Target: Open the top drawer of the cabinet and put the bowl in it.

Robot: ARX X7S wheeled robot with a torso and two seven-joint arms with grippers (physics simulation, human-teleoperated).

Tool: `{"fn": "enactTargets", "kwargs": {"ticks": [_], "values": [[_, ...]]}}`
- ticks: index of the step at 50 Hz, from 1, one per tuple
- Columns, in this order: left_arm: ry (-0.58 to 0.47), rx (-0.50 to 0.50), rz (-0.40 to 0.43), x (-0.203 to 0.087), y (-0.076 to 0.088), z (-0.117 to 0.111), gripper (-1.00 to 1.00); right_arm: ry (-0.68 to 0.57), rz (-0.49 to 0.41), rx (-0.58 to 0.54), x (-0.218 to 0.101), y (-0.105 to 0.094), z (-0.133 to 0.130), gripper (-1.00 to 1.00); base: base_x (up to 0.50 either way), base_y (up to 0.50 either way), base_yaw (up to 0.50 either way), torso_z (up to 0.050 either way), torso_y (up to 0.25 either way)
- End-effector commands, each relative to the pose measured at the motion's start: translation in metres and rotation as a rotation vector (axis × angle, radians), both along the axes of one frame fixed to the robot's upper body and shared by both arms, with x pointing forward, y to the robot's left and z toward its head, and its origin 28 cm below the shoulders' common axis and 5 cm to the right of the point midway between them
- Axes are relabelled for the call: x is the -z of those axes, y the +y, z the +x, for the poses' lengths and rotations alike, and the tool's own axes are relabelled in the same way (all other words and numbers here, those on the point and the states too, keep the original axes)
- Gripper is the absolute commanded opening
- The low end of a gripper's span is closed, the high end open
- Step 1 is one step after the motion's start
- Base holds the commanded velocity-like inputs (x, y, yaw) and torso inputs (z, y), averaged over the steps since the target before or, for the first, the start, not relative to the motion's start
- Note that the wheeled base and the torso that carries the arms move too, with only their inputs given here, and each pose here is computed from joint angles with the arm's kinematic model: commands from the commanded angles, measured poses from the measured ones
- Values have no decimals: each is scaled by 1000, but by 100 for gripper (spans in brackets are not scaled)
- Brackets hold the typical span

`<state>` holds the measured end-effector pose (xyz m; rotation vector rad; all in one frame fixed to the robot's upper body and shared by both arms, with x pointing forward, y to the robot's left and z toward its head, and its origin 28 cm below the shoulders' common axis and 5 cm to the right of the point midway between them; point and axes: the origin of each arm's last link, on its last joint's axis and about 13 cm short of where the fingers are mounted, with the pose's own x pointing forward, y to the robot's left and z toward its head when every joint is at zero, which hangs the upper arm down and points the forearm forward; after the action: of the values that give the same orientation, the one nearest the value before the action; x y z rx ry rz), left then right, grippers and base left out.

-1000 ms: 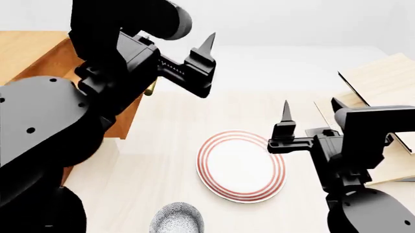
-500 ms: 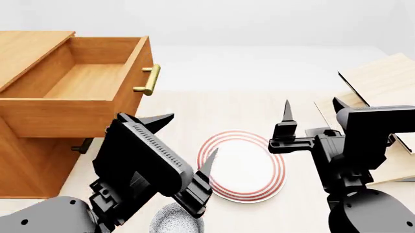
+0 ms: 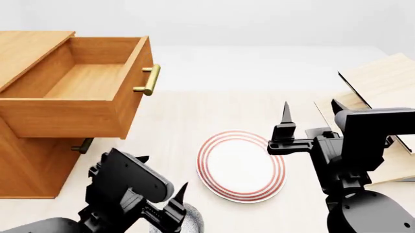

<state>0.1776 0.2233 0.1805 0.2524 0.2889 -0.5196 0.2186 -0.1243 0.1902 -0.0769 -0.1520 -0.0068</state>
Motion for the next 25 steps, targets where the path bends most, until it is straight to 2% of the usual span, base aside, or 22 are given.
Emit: {"fn": "enactTargets", "kwargs": {"ticks": [1, 10, 25], "values": [[108, -108, 39, -2, 15, 6, 100, 0, 1, 2, 1, -1, 0, 100, 0, 0, 0, 0, 0], [205, -143, 103, 2, 21, 12, 100, 4, 2, 3, 2, -2, 0, 100, 0, 0, 0, 0, 0], [283, -172, 174, 11, 26, 22, 100, 5, 2, 5, 1, -2, 1, 100, 0, 0, 0, 0, 0]]}}
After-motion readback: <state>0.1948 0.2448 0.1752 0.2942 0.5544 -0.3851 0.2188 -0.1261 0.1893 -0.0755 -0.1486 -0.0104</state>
